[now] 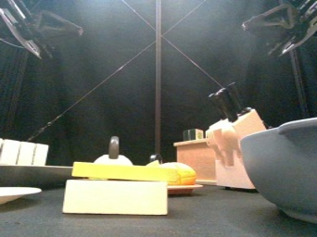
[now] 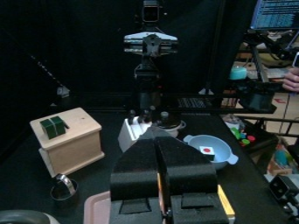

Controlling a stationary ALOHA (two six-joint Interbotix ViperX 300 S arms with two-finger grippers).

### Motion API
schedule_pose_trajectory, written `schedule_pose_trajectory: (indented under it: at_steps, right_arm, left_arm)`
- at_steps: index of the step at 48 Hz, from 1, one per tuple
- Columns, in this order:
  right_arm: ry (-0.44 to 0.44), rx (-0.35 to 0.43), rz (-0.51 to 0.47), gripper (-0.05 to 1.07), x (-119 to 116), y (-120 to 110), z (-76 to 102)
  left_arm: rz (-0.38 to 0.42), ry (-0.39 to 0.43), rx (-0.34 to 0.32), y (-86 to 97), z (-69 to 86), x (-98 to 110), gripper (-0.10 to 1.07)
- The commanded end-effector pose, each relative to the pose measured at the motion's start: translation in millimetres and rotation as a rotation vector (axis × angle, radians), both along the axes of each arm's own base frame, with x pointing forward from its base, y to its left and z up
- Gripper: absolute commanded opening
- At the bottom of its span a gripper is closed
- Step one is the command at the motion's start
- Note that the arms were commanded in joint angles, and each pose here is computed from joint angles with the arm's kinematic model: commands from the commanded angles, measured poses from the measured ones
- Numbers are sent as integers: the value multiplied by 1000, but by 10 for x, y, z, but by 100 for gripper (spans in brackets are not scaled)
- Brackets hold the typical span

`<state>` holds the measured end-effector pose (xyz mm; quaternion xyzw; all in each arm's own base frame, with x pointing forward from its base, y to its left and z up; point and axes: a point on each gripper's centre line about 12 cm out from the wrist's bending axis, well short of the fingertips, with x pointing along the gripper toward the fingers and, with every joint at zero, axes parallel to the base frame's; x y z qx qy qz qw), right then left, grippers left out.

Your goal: Grab squash half

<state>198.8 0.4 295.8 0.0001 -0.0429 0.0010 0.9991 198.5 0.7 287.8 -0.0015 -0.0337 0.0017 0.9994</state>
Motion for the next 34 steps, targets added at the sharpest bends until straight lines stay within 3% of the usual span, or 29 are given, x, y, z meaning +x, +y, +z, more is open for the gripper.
schedule_pose_trajectory:
  at_steps: [1, 24, 34]
  right_arm:
    - [3, 6, 4, -2, 64, 6, 28]
    - [128, 41, 17, 3, 750, 54, 33]
    - [160, 168, -13, 4, 1056, 40, 68]
  left_arm:
    - [-11, 26, -3, -23, -52, 68, -5]
    - [-13, 54, 6, -27, -94, 128, -3]
    - [-13, 52, 6, -27, -91, 126, -2]
